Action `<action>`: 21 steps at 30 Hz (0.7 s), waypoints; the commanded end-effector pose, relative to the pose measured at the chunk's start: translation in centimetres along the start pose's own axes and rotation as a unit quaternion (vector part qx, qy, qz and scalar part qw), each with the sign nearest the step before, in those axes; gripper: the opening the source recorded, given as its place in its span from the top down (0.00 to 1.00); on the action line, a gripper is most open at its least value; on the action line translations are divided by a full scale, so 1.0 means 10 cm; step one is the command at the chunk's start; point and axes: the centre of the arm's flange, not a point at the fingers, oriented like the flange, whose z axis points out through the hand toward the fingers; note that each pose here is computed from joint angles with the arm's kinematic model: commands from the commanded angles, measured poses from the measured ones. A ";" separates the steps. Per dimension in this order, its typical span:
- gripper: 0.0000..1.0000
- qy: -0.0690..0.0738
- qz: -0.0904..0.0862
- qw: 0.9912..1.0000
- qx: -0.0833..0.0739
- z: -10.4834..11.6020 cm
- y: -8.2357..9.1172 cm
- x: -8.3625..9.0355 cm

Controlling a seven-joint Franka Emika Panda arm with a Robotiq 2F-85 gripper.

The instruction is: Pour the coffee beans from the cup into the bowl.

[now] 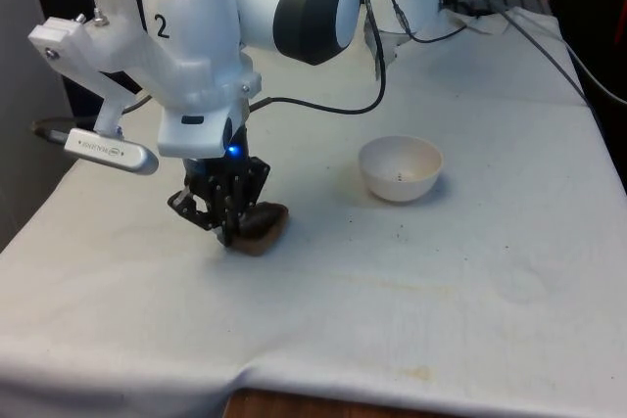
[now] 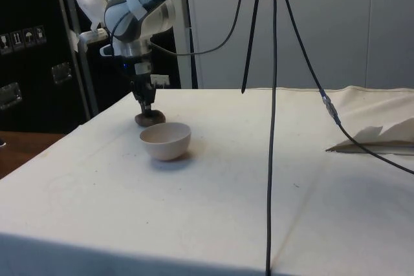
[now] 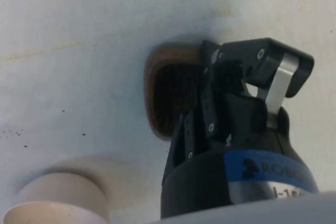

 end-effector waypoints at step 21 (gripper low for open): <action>1.00 0.000 0.000 1.000 0.000 0.00 0.00 0.00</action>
